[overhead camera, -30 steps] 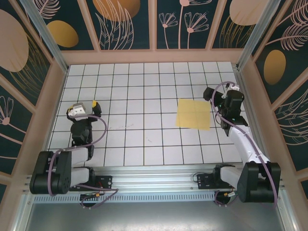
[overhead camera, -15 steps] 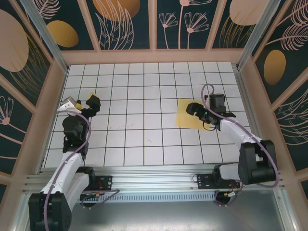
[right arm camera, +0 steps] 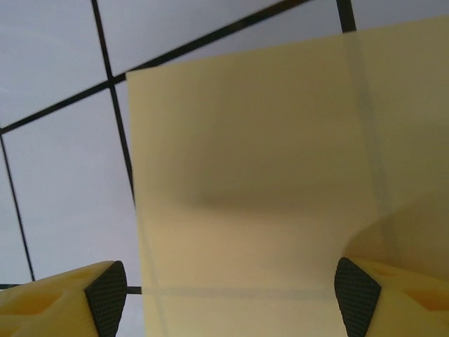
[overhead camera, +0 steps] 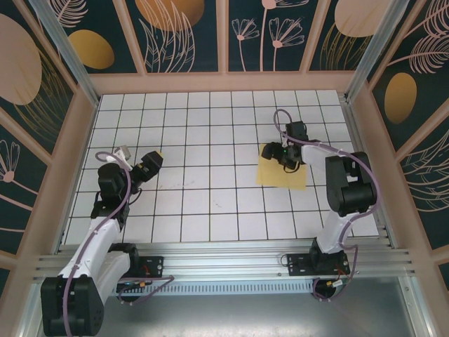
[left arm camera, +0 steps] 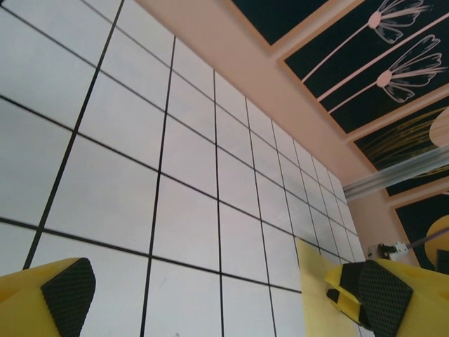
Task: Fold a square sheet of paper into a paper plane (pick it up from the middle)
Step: Move the square sheet of paper to the center of the table.
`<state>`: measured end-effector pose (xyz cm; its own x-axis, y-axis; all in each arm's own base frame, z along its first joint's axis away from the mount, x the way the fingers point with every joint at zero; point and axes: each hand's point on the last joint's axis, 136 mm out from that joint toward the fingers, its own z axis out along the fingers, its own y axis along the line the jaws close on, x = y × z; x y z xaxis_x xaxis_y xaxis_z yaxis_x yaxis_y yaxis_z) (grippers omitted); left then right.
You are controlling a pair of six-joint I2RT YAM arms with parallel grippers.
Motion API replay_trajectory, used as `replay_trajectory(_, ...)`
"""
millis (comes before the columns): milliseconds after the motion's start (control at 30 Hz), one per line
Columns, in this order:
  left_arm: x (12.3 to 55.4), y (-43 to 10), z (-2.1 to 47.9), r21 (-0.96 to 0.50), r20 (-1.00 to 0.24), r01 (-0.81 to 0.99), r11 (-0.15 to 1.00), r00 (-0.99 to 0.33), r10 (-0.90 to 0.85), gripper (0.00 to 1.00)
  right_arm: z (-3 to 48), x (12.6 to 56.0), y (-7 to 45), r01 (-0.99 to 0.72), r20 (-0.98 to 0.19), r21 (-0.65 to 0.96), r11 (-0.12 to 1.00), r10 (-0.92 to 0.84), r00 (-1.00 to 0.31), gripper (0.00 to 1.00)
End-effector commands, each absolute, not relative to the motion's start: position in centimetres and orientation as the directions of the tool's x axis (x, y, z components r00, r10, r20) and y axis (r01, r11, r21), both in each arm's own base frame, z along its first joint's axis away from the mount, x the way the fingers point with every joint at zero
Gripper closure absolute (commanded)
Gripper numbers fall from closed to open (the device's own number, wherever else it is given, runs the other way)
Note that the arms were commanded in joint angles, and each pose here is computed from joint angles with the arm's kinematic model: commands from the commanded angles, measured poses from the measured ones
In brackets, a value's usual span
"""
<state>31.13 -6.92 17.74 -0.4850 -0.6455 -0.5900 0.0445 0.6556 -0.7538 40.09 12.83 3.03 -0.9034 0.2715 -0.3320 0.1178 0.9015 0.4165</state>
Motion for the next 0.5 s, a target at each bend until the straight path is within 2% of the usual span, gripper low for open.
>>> replay_trajectory(0,30.2,-7.7,17.8,-0.768,-0.546,0.032,0.639,-0.553,-0.629,0.01,1.4,38.5,14.2,0.095,-0.274,0.393,0.915,0.215,-0.937,0.21)
replay_trajectory(267,28.9,-7.5,19.8,-0.718,-0.589,0.043,0.695,-0.571,-0.572,0.01,-0.9,33.7,18.1,0.053,-0.207,0.400,0.915,0.147,-0.967,0.21)
replay_trajectory(467,27.9,-7.3,18.8,-0.660,-0.611,0.036,0.750,-0.606,-0.509,0.02,-1.5,29.7,21.2,-0.001,-0.200,0.359,0.934,0.076,-0.977,0.21)
